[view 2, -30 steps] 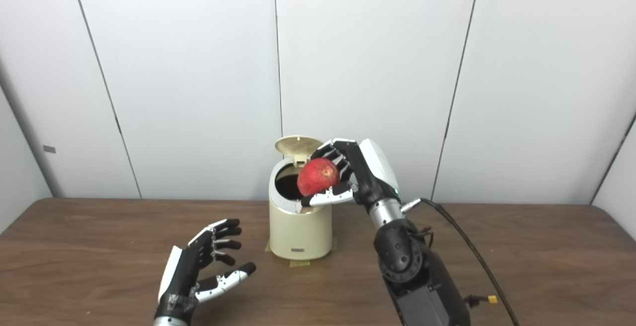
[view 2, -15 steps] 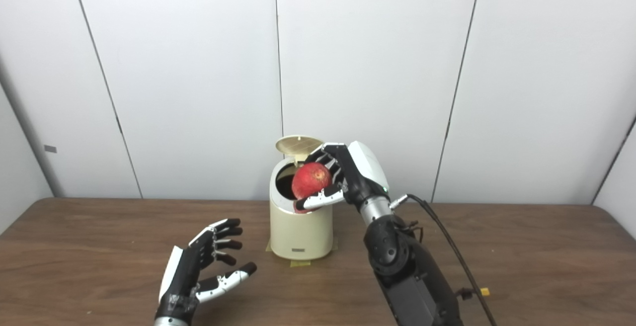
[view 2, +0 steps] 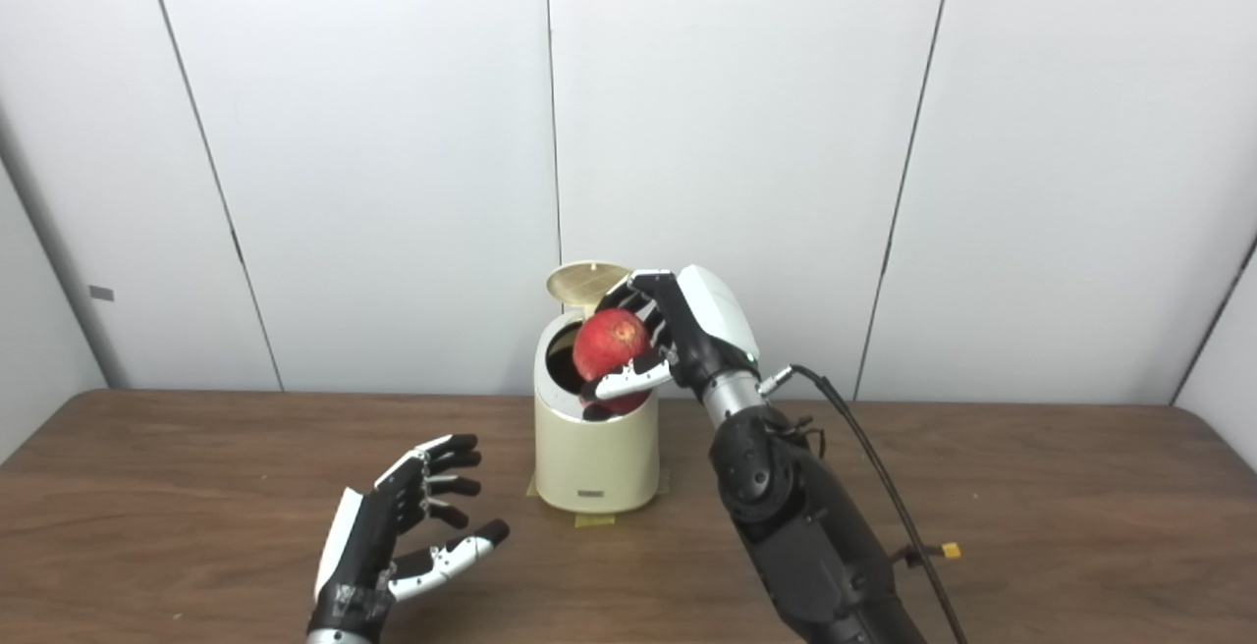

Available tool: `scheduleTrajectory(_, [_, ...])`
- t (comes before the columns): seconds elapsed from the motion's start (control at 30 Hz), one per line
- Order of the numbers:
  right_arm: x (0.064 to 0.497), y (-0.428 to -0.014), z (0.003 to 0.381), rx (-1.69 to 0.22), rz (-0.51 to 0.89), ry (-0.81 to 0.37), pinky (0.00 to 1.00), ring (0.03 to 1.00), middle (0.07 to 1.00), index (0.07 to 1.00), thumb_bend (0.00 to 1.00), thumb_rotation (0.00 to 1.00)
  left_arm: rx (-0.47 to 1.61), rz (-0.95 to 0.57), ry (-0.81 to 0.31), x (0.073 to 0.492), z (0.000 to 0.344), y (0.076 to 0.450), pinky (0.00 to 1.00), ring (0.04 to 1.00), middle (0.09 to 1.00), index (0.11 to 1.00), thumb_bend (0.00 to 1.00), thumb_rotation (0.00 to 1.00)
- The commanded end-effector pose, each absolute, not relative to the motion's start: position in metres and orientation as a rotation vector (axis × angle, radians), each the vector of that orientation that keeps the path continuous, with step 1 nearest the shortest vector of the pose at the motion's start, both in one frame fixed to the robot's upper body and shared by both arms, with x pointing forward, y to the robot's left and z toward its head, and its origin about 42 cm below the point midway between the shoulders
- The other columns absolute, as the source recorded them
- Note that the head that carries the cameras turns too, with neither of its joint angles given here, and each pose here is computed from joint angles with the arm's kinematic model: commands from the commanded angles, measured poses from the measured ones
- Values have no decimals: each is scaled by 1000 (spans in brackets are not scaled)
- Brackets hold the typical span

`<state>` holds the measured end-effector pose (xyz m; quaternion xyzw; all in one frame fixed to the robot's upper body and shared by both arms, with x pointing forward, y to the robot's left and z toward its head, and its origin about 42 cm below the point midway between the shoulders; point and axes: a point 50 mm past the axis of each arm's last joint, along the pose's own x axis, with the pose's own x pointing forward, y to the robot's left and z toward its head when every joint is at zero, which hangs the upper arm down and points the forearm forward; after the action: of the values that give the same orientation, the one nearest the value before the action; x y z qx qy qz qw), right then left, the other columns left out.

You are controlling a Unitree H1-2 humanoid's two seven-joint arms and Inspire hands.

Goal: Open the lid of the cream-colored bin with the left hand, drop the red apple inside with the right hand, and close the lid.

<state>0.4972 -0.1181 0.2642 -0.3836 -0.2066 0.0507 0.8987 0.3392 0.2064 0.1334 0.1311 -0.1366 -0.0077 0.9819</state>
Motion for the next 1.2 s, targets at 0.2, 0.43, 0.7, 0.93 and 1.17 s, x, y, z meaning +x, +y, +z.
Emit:
scheduleTrajectory(0.2, [503,-109,301,-913,60,-577,284,447,498,491,521,0,279,-20,-307,340,140,202,527,668,756,777,668,47])
scheduleTrajectory(0.43, [501,-112,299,-942,68,-548,290,452,484,499,521,0,277,-21,-304,341,139,203,518,665,758,774,669,43])
scheduleTrajectory(0.7, [498,-113,298,-955,74,-524,318,437,635,610,787,114,279,-26,-308,341,140,205,512,663,762,769,665,45])
scheduleTrajectory(0.93, [497,-114,295,-954,82,-515,329,450,640,657,880,112,282,-23,-303,341,140,206,524,665,757,767,674,60])
scheduleTrajectory(1.17, [496,-116,294,-962,86,-506,323,445,641,658,868,106,277,-25,-302,340,139,206,517,668,761,767,670,39])
